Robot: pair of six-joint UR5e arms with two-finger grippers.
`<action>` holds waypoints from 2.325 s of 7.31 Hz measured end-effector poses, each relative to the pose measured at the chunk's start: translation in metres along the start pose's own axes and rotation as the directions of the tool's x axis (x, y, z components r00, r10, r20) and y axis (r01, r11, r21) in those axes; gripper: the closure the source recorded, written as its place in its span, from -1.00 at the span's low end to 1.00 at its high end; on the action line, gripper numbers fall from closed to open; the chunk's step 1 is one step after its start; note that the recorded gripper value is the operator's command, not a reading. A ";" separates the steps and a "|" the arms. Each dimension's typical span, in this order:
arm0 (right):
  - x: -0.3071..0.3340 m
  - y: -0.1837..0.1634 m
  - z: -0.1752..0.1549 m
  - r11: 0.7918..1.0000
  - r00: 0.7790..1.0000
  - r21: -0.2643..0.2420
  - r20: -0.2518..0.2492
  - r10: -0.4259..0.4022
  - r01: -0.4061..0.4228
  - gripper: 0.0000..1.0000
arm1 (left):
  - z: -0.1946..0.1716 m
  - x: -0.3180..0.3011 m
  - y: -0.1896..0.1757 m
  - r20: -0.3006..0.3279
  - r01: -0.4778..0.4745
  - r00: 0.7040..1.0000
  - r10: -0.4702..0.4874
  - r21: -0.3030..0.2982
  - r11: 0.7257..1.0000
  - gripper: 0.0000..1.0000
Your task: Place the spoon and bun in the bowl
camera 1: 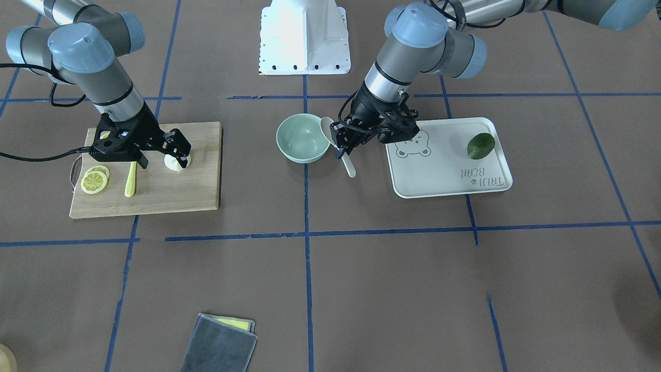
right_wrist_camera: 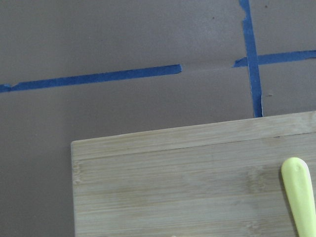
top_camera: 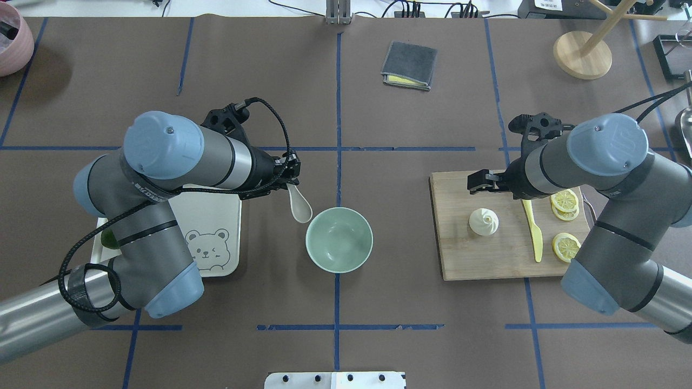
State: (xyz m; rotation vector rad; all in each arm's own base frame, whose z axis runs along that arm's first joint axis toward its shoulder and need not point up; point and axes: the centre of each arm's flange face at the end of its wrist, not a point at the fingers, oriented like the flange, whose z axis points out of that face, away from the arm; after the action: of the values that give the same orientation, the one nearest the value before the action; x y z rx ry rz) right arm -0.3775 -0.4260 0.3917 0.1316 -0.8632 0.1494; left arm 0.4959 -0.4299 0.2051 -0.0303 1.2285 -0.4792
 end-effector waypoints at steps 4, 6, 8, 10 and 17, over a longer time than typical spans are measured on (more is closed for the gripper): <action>-0.002 0.024 0.020 0.999 0.999 -0.035 -0.034 -0.025 0.024 -0.19 | 0.012 0.007 0.024 -0.003 0.003 1.000 -0.003 -0.034 0.999 1.00; -0.002 0.030 0.023 0.998 0.999 -0.056 -0.047 -0.027 0.025 0.45 | 0.020 0.004 0.024 -0.003 0.001 1.000 -0.001 -0.038 0.999 1.00; -0.001 0.033 0.024 0.998 0.998 -0.066 -0.057 -0.027 0.023 0.92 | 0.025 0.002 0.029 -0.008 0.009 1.000 -0.009 -0.047 0.999 1.00; -0.003 0.033 0.021 0.998 0.998 -0.066 -0.053 -0.028 0.024 0.97 | 0.037 0.005 0.040 -0.018 0.043 0.999 -0.044 -0.064 0.997 1.00; -0.044 0.015 -0.034 0.998 0.996 -0.054 0.082 -0.026 0.030 1.00 | -0.005 0.000 0.030 -0.023 -0.027 0.999 0.026 -0.010 1.000 -1.00</action>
State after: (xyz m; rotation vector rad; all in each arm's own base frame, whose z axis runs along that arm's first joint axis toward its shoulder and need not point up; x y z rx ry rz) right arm -0.3826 -0.4089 0.3372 0.0986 -0.9458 0.0941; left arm 0.5012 -0.4018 0.1954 -0.0177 1.2527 -0.4511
